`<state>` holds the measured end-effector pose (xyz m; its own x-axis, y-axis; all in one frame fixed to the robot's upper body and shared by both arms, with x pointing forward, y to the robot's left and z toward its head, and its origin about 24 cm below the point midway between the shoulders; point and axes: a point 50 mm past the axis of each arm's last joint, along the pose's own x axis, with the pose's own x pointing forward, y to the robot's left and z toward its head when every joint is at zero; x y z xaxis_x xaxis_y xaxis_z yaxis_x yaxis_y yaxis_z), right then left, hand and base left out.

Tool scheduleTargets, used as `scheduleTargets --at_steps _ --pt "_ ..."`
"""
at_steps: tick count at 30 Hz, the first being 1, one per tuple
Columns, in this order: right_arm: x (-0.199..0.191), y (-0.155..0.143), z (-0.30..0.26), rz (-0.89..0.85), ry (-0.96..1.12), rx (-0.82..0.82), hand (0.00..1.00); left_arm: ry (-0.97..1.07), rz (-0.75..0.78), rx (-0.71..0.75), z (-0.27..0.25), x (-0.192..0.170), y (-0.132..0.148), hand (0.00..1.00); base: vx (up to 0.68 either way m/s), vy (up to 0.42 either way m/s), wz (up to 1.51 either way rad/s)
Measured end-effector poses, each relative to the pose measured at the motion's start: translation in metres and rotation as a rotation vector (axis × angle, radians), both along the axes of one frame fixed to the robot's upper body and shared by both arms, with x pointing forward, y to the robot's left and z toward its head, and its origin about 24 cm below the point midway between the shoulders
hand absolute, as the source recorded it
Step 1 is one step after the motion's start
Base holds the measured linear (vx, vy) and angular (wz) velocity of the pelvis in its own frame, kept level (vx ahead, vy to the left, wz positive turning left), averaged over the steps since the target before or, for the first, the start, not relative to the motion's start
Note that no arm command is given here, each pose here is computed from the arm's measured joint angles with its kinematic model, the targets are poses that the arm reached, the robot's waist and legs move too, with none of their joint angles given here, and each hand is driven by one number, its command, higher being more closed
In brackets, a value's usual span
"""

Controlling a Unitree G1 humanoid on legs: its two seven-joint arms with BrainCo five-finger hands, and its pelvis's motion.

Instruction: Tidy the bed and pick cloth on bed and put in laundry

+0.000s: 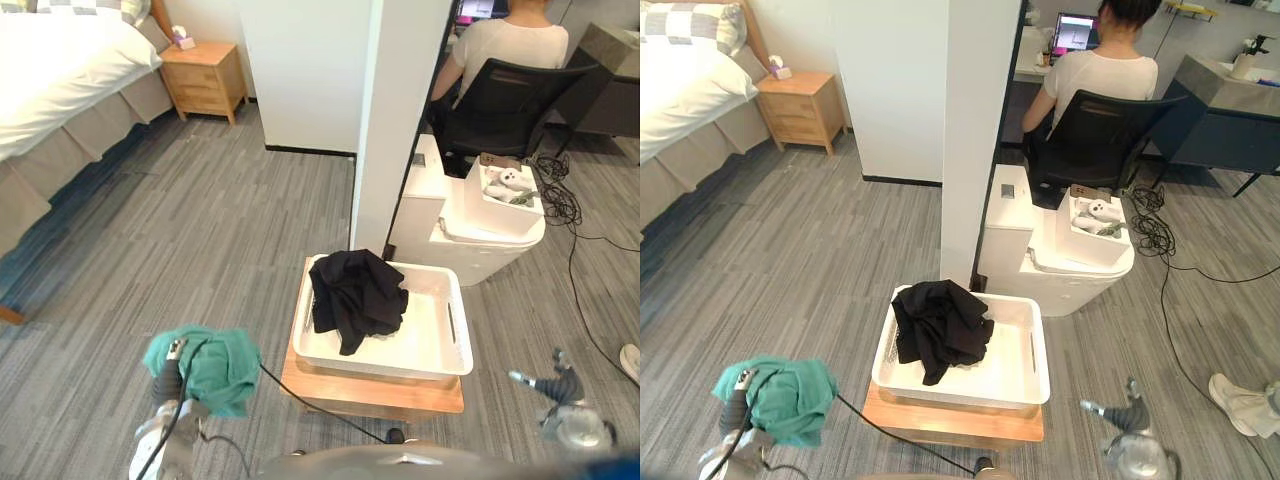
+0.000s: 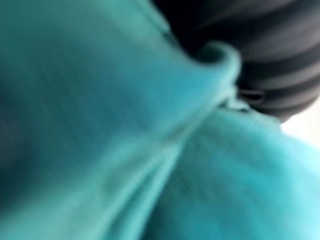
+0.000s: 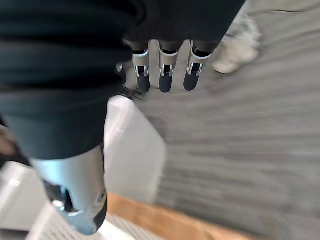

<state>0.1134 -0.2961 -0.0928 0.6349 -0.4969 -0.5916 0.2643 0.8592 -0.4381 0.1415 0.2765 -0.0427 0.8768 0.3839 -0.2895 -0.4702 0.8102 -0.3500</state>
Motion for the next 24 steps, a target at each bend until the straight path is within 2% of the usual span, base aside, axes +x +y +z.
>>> scheduleTargets --at_steps 6,11,15,17,21,24 --pt "-0.022 0.016 -0.02 -0.042 0.033 0.107 0.0 -0.135 -0.083 0.161 0.023 0.042 -0.025 1.0 -0.01 -0.002 0.03" --pt "-0.032 0.023 -0.028 -0.046 0.042 0.129 0.0 -0.223 -0.189 0.188 0.035 0.067 -0.052 1.0 0.01 0.002 -0.08" --pt "-0.039 0.038 -0.037 -0.052 0.068 0.17 0.0 -0.279 -0.338 0.176 0.041 0.078 -0.073 1.0 0.03 -0.004 -0.29" --pt "-0.042 0.042 -0.038 -0.055 0.063 0.178 0.0 -0.316 -0.423 0.164 0.045 0.079 -0.076 1.0 0.03 -0.013 -0.3" --pt "-0.041 0.041 -0.037 -0.049 0.045 0.176 0.0 -0.396 -0.609 0.248 0.073 0.085 -0.072 1.0 0.01 -0.025 -0.25" --pt "-0.041 0.041 -0.036 -0.051 0.044 0.175 0.0 -0.394 -0.677 0.293 0.079 0.086 -0.074 1.0 -0.02 -0.023 -0.18"
